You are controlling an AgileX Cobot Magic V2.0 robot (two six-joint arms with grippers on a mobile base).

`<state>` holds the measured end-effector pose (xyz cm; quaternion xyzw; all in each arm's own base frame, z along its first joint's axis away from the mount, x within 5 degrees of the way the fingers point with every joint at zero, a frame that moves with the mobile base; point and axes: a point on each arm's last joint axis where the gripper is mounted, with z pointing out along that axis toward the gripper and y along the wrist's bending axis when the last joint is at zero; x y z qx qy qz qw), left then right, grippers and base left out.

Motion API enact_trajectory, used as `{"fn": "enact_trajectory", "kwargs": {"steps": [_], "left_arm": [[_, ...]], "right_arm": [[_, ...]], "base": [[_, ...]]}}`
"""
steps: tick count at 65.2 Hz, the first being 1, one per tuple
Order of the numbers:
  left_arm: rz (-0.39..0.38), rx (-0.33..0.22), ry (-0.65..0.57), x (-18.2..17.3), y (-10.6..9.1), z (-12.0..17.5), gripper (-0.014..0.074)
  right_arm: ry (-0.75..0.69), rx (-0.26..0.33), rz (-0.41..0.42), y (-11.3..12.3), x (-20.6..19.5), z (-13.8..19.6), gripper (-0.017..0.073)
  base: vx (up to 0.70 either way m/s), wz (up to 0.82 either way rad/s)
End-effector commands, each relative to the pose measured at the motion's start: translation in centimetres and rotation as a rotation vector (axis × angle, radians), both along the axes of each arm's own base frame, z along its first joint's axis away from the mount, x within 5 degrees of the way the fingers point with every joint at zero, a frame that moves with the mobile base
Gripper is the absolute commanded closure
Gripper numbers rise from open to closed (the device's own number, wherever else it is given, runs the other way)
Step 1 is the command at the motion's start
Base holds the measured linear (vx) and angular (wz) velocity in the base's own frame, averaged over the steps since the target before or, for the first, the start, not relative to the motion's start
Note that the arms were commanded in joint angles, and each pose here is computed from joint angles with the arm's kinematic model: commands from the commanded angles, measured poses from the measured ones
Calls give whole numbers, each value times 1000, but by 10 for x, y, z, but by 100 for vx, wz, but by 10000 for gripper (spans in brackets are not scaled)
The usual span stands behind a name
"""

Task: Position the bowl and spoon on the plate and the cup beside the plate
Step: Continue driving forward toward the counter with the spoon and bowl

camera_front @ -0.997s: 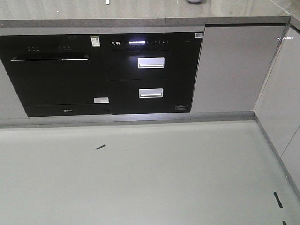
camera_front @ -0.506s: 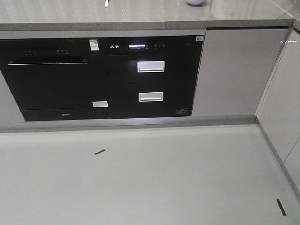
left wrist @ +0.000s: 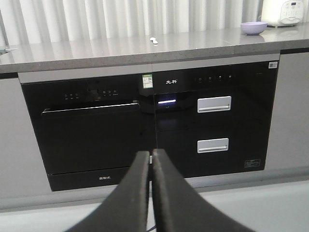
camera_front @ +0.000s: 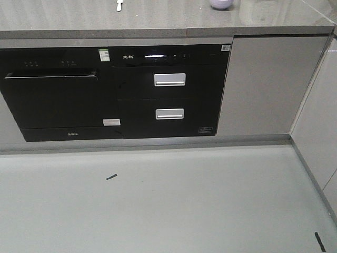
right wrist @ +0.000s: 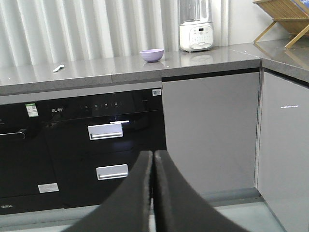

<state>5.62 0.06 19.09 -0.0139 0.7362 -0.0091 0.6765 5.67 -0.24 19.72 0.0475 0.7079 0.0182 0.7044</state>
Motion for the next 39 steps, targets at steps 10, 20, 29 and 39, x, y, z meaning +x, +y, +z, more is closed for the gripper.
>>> {"fn": "enact_trajectory", "kwargs": {"steps": [10,20,29,39], "left_arm": [[0,-12,-54,0,0,-3,600],[0,-12,-54,0,0,-3,600],[0,-12,-54,0,0,-3,600],[0,-12,-54,0,0,-3,600]], "right_arm": [[-83,-12,6,0,-1,7,565],[-83,-12,6,0,-1,7,565],[-83,-12,6,0,-1,7,565],[-83,-12,6,0,-1,7,565]], "base": [[9,1],[8,1],[7,1],[6,1]]}}
